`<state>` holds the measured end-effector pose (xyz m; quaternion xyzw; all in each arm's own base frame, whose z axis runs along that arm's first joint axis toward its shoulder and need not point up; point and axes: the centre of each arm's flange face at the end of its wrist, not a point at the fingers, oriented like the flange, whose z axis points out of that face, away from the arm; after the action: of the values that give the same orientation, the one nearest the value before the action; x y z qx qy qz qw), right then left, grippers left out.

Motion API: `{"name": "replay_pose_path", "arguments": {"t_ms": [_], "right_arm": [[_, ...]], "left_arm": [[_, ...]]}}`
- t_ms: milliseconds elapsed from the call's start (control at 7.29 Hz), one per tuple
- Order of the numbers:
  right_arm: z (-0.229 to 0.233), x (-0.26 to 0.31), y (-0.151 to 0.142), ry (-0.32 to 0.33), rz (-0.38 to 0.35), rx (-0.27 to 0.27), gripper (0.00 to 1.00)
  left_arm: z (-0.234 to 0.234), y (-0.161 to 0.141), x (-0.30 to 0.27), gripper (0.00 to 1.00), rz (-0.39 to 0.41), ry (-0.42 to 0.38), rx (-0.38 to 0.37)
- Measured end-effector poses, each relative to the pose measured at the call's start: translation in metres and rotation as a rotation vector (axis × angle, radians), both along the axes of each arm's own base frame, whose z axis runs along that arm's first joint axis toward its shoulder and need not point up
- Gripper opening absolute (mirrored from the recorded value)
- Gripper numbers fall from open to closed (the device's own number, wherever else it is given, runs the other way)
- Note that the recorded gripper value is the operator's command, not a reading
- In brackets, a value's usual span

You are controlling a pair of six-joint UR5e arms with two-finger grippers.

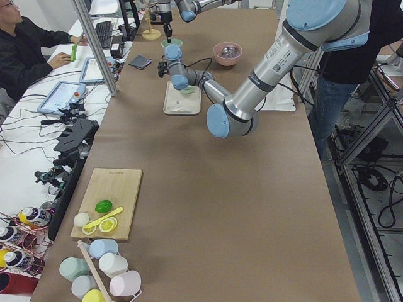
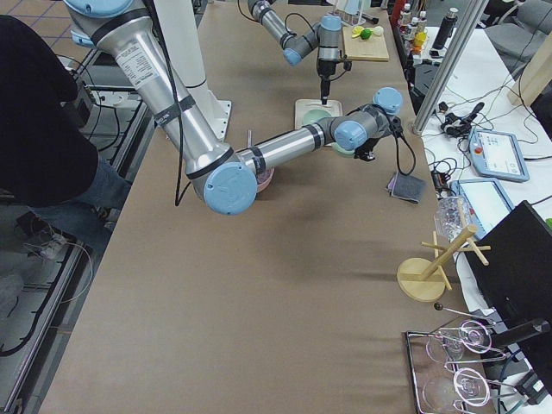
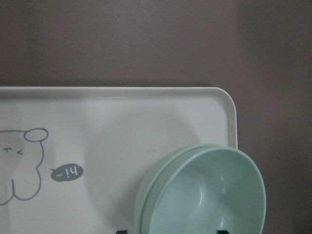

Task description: Stack green bowls together

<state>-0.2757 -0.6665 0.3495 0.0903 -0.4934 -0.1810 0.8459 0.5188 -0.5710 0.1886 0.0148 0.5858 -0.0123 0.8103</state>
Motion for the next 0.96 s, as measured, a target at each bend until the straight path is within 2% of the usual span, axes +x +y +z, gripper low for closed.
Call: {"name": "replay_pose_path", "arguments": {"t_ms": [412, 824, 961], "right_arm": [[-0.056, -0.037, 0.017, -0.04, 0.044, -0.101, 0.0], [-0.074, -0.098, 0.05, -0.108, 0.083, -0.265, 0.0], [-0.075, -0.115, 0.058, -0.13, 0.089, -0.303, 0.0]], "left_arm": [[0.024, -0.03, -0.048, 0.98, -0.031, -0.011, -0.018], [0.057, -0.044, -0.105, 0.98, -0.022, -0.001, -0.055], [0.063, -0.045, -0.111, 0.98, -0.023, -0.002, -0.057]]}}
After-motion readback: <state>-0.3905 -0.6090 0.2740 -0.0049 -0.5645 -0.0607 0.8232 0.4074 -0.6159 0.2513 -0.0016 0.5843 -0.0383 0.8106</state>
